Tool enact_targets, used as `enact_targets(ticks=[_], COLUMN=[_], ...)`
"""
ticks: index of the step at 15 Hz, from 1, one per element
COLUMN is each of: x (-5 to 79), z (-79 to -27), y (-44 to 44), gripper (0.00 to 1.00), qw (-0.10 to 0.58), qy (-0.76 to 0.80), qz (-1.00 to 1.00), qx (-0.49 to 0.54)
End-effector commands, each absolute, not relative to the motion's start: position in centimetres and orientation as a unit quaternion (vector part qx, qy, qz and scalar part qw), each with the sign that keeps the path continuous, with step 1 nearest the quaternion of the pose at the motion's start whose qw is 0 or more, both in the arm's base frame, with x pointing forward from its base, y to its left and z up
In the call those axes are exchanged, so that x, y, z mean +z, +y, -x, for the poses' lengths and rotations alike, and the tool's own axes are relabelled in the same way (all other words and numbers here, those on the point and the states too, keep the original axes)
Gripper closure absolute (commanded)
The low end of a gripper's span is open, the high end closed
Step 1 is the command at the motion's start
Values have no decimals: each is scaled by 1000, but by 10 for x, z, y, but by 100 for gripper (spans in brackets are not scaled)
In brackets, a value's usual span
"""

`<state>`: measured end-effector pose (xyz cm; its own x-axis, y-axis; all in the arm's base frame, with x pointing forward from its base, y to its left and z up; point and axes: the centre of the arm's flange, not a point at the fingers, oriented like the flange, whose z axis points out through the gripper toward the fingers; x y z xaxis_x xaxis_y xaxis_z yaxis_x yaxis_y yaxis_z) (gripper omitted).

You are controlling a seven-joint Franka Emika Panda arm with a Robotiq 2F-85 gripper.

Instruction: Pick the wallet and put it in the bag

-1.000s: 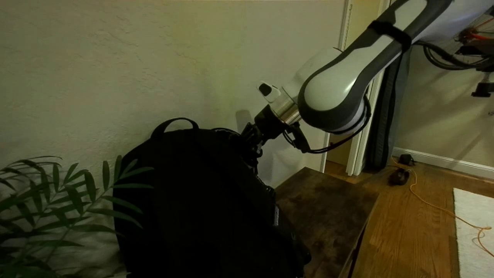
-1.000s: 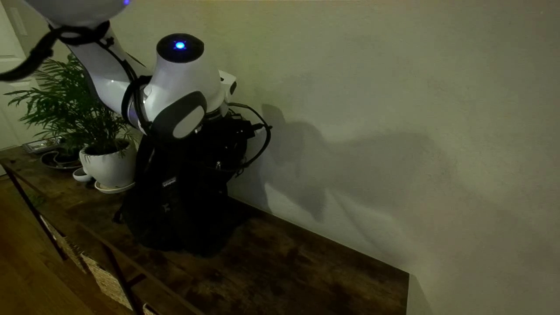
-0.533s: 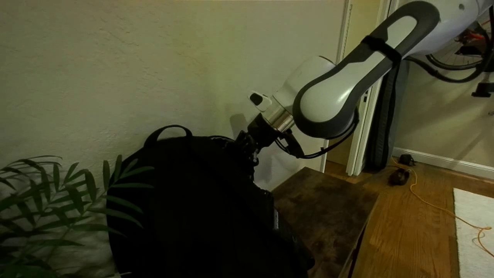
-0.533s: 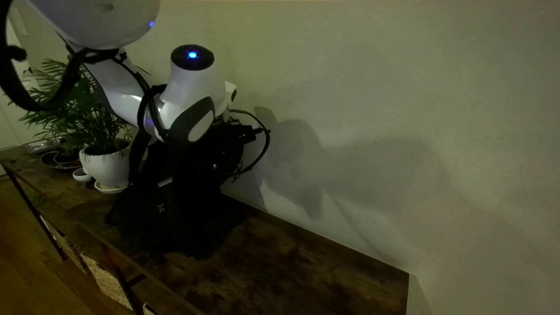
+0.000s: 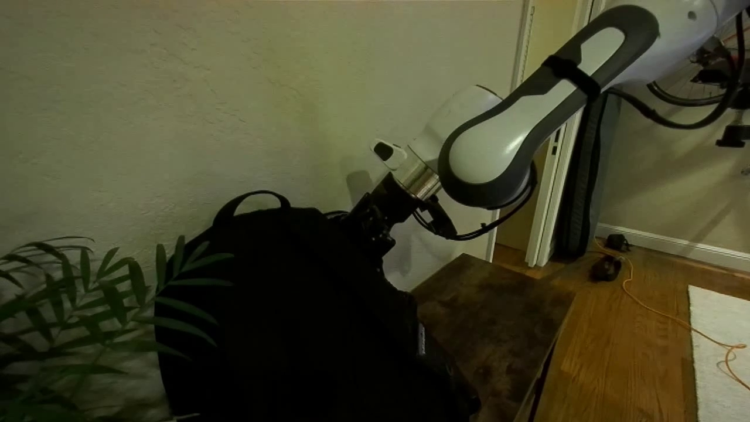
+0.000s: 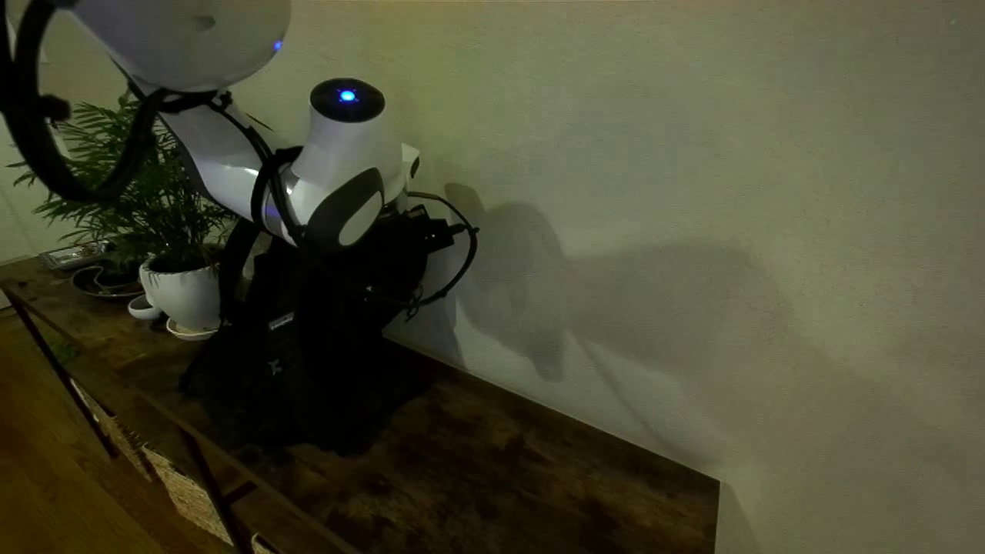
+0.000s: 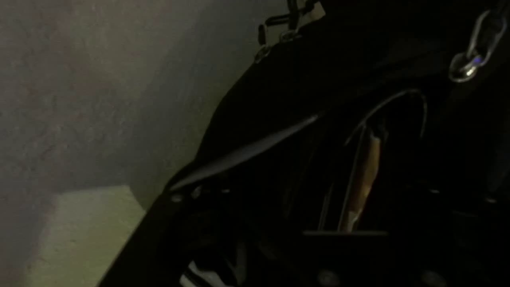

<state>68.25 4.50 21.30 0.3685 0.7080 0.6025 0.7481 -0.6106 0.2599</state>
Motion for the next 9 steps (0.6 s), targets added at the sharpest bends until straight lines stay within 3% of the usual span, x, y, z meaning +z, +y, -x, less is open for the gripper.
enact_targets(ticks=[1,9], x=[224,230], z=[-678,-667], y=[45,51], gripper=[0,0], qw=[38,106], qy=[-446,-491], qz=[836,846], qx=[-319,-181])
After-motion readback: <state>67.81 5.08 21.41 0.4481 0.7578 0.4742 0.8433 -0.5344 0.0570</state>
